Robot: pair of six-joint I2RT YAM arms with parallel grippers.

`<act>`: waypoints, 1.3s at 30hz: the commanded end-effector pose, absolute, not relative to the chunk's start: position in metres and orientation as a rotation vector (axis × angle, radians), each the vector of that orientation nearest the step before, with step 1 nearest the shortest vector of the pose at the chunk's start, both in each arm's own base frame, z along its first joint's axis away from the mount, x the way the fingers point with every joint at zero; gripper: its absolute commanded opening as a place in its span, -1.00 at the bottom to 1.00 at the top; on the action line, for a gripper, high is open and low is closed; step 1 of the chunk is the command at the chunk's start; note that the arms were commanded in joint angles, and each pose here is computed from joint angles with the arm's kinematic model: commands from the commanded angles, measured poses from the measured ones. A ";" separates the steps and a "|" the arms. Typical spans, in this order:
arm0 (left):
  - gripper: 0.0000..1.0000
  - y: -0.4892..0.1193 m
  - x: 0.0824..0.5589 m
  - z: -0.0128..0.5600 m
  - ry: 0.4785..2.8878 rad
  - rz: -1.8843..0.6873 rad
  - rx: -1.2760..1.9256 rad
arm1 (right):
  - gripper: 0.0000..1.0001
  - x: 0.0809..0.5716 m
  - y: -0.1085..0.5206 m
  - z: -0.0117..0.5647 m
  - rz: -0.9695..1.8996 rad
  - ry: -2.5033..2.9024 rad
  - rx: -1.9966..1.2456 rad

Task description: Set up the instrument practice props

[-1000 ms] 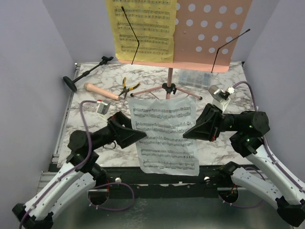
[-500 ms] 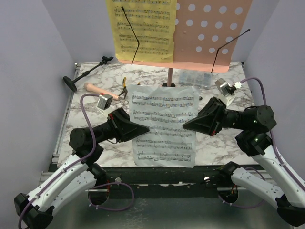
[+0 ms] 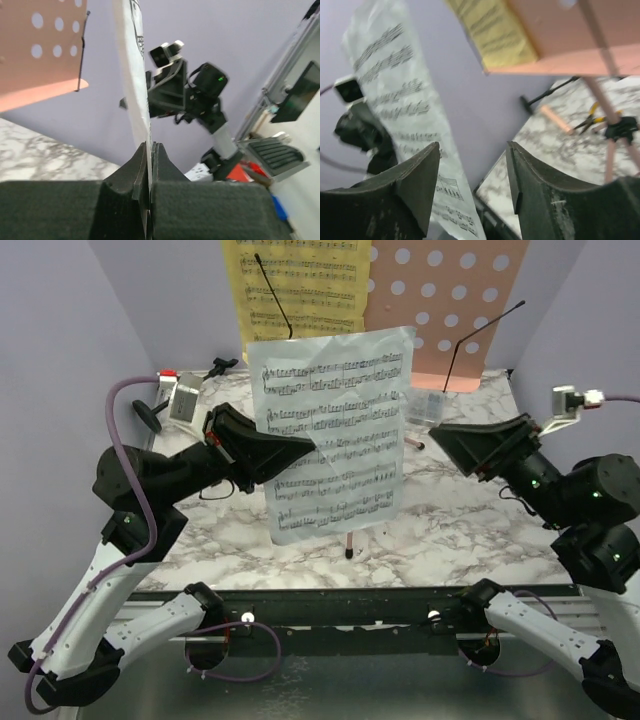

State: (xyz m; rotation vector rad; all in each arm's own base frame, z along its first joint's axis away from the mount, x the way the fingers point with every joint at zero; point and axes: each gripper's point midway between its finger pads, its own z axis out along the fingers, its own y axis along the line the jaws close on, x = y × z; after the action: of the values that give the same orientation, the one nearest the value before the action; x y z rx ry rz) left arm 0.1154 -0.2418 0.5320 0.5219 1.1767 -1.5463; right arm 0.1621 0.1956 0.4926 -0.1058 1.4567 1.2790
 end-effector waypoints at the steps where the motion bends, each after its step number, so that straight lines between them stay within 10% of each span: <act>1: -1.00 -0.257 0.145 0.518 1.274 -1.351 0.632 | 0.23 0.205 0.127 0.494 0.887 1.505 0.260; 39: -1.00 -0.288 0.231 0.637 1.058 -1.104 0.576 | -0.04 0.284 0.123 0.573 0.801 1.235 0.533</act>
State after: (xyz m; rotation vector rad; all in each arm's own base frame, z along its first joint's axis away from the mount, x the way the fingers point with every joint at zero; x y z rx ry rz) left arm 0.2307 -0.2932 0.6145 0.5792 1.1231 -1.1546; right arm 0.2783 0.1246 0.5626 0.4993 1.2844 0.7949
